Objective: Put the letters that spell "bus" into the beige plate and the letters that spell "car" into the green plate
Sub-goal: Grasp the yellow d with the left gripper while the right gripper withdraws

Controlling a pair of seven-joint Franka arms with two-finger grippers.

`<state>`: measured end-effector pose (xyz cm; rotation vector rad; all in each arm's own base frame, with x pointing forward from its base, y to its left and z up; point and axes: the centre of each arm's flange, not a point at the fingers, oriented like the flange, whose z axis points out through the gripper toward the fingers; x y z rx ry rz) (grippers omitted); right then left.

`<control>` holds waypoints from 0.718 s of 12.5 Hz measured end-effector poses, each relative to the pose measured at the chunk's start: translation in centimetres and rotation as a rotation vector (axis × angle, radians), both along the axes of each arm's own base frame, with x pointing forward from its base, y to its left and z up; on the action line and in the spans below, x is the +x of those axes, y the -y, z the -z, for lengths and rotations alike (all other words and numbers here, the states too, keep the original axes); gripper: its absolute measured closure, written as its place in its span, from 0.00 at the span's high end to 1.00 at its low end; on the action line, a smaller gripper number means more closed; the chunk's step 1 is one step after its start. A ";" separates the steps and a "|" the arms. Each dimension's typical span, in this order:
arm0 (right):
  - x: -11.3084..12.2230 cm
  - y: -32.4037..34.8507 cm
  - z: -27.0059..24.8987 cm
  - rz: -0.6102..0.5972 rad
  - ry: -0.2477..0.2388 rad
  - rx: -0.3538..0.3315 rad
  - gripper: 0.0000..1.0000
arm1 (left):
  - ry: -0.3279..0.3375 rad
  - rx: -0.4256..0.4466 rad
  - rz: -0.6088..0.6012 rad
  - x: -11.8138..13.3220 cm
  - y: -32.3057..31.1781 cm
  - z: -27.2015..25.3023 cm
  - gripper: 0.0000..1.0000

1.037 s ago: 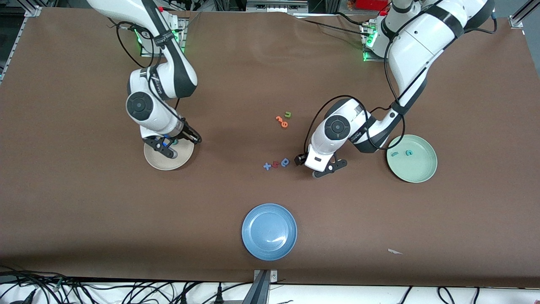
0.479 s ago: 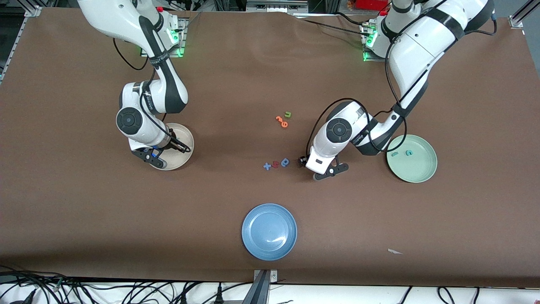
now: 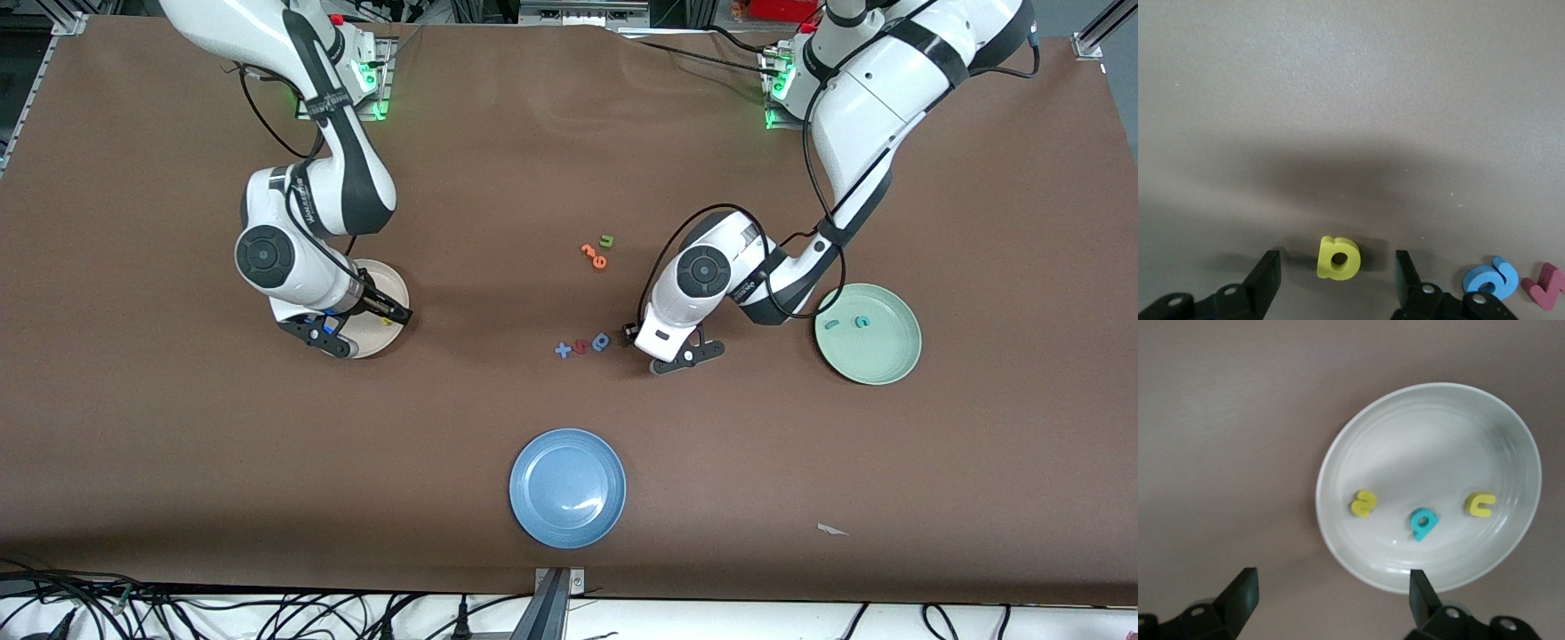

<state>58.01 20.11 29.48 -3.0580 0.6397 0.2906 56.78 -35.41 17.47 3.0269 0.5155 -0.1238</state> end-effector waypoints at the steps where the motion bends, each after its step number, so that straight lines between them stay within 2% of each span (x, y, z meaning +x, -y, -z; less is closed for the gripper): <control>1: 0.6 -0.4 -2.2 -0.041 -0.005 0.014 1.00 | -0.001 0.000 0.001 0.0 0.0 0.0 0.77; 5: 3.5 3.7 -11.2 -0.270 0.007 0.065 1.00 | -0.007 0.005 0.000 -0.1 -0.1 0.2 0.75; 7: 4.2 6.2 -16.6 -0.321 0.005 0.080 1.00 | -0.010 0.007 0.000 -0.1 -0.2 0.4 0.71; 9: 4.4 7.4 -21.1 -0.348 0.026 0.071 1.00 | -0.012 0.008 -0.001 -0.1 -0.2 0.6 0.67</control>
